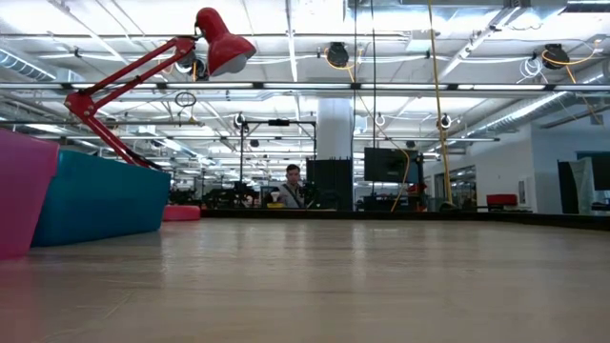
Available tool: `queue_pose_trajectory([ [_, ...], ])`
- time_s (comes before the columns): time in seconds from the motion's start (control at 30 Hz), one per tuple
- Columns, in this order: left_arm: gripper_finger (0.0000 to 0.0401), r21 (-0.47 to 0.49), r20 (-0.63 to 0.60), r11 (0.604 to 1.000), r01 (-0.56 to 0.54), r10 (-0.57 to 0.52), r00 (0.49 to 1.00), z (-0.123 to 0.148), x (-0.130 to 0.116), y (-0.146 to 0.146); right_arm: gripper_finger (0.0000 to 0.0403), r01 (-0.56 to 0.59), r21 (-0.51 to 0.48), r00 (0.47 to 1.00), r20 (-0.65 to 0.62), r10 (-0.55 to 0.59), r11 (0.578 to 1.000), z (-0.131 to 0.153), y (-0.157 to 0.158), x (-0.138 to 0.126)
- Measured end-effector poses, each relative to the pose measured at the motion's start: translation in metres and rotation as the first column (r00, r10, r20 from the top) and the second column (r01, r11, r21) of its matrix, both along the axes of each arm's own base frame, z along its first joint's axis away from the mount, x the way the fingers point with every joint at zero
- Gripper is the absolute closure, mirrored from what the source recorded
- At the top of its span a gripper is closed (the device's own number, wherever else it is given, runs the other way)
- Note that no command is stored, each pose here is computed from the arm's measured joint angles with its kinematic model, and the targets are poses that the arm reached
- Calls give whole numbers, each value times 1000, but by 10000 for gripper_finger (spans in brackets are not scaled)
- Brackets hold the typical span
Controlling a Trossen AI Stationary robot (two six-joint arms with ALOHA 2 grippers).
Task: Pick & Place USB Port
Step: Return to Home Position
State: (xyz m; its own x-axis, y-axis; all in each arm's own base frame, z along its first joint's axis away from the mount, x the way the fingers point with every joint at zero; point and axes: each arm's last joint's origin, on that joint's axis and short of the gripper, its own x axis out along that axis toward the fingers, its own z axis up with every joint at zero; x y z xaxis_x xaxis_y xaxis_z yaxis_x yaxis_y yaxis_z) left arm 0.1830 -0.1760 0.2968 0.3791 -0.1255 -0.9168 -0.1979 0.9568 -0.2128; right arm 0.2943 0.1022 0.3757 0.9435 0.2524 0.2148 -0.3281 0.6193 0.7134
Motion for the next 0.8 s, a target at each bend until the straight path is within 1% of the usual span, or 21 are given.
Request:
queue_pose_trajectory([
  [0.07,283,-3,171,996,-91,90,981,34,-2,16,156,8,2,997,76,-9,1000,11,-4,-6],
  [0.1,291,-8,266,990,-142,139,954,52,-5,25,156,20,2,993,114,-20,1000,17,-8,-9],
  [0.17,305,-13,455,970,-244,223,862,83,-15,42,156,53,-12,986,158,-50,999,27,-18,-18],
  [0.27,321,3,677,922,-388,283,679,119,-36,70,160,130,-75,974,198,-112,989,41,-35,-33],
  [0.33,330,4,765,872,-489,313,563,132,-52,88,170,186,-140,966,209,-155,972,48,-47,-46],
  [0.4,338,-25,820,820,-572,344,457,143,-68,106,186,245,-200,956,211,-202,949,55,-60,-61],
  [0.47,344,-62,843,780,-622,374,386,149,-80,120,207,290,-246,949,200,-245,925,60,-71,-76],
  [0.5,346,-84,846,768,-635,391,362,151,-86,126,221,309,-259,946,185,-267,915,62,-77,-84],
  [0.6,349,-117,850,752,-649,414,326,155,-98,141,272,341,-294,939,142,-312,893,64,-88,-108],
  [0.63,350,-114,852,754,-647,409,327,156,-102,144,292,346,-307,938,128,-322,886,64,-91,-115],
  [0.67,351,-82,855,771,-631,380,353,157,-105,147,315,351,-323,936,113,-333,879,64,-94,-123],
  [0.73,362,16,856,820,-573,285,431,158,-110,151,367,363,-364,930,87,-356,858,63,-98,-138],
  [0.77,375,74,853,839,-539,226,469,158,-112,153,385,367,-390,927,74,-369,844,62,-100,-144],
  [0.8,387,126,847,856,-502,170,503,157,-115,154,392,371,-411,923,62,-381,832,61,-101,-151],
])
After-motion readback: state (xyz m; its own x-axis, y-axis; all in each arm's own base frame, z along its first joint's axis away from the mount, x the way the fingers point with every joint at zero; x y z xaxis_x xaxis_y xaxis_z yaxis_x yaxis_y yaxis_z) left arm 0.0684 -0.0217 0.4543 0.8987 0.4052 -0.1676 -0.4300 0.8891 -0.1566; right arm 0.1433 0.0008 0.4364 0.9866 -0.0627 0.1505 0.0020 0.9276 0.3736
